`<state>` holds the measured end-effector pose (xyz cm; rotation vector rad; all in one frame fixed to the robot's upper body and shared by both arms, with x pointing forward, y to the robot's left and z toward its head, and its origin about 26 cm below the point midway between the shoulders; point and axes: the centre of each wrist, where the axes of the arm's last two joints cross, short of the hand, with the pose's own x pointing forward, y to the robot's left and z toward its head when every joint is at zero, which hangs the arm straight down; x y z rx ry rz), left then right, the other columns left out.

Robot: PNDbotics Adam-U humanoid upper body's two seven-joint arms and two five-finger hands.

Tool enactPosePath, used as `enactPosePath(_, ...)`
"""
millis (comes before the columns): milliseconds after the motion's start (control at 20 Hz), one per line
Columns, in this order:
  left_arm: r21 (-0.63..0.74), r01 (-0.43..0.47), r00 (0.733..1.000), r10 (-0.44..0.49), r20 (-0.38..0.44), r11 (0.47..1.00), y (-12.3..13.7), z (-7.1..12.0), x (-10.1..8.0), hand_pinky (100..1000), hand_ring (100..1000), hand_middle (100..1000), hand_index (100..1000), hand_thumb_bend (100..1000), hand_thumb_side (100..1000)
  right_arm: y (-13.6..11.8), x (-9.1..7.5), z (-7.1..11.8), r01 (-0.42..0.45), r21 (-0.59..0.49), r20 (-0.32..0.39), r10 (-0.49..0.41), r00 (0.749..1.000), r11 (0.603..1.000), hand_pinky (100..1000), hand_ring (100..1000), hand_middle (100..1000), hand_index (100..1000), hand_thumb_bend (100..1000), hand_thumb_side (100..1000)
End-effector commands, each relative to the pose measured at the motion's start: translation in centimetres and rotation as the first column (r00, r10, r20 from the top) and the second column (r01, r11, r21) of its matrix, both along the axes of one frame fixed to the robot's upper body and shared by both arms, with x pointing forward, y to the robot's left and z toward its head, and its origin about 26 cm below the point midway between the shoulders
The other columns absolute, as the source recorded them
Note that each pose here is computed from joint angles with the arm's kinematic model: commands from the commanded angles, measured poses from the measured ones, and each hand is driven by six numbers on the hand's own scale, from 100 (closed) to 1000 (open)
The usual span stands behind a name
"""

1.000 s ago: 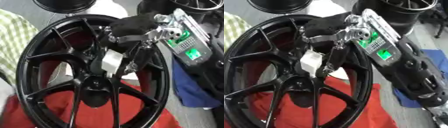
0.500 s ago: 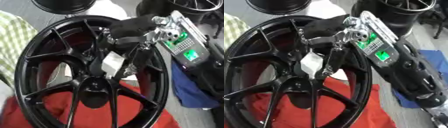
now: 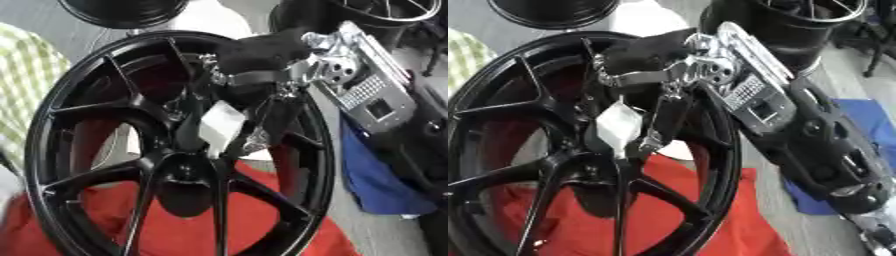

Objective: Pull the pin out of the wheel hub.

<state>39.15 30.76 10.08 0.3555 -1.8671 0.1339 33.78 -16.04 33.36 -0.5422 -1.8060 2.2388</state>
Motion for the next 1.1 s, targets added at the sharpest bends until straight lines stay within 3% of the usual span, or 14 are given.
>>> enactPosePath(50,0.003,0.005,1.000,-0.005,0.028,1.000,0.0,1.0,0.2,572,586,535,676,100,902,-0.6,-0.9,1.9,-0.007,0.057,0.055,0.004,0.998,0.998,804,549,296,469,370,100)
enactPosePath(500,0.000,-0.004,1.000,0.004,0.009,1.000,0.1,0.3,0.1,573,586,535,676,100,904,-2.4,-2.1,4.8,0.014,0.186,0.084,-0.030,0.996,0.983,787,520,269,455,357,100)
enactPosePath(550,-0.001,-0.005,1.000,0.005,0.007,1.000,0.2,0.2,0.0,573,586,535,676,100,904,-2.8,-2.1,5.3,0.020,0.213,0.081,-0.038,0.996,0.977,782,517,269,454,170,100)
enactPosePath(600,-0.001,-0.007,1.000,0.007,0.004,1.000,0.2,0.1,0.0,574,586,535,676,100,904,-3.3,-2.1,5.8,0.027,0.243,0.075,-0.047,0.996,0.970,777,514,263,452,354,100)
enactPosePath(900,-0.002,-0.015,1.000,0.015,-0.005,1.000,0.4,-0.2,-0.1,574,587,535,676,100,905,-6.5,-2.6,8.8,0.066,0.402,0.107,-0.118,0.987,0.913,784,507,253,445,350,100)
enactPosePath(1100,0.003,-0.029,1.000,0.029,-0.011,1.000,0.9,-0.4,-0.3,574,587,535,677,100,906,-10.8,-3.7,10.2,0.145,0.490,0.160,-0.252,0.954,0.860,785,509,254,446,347,100)
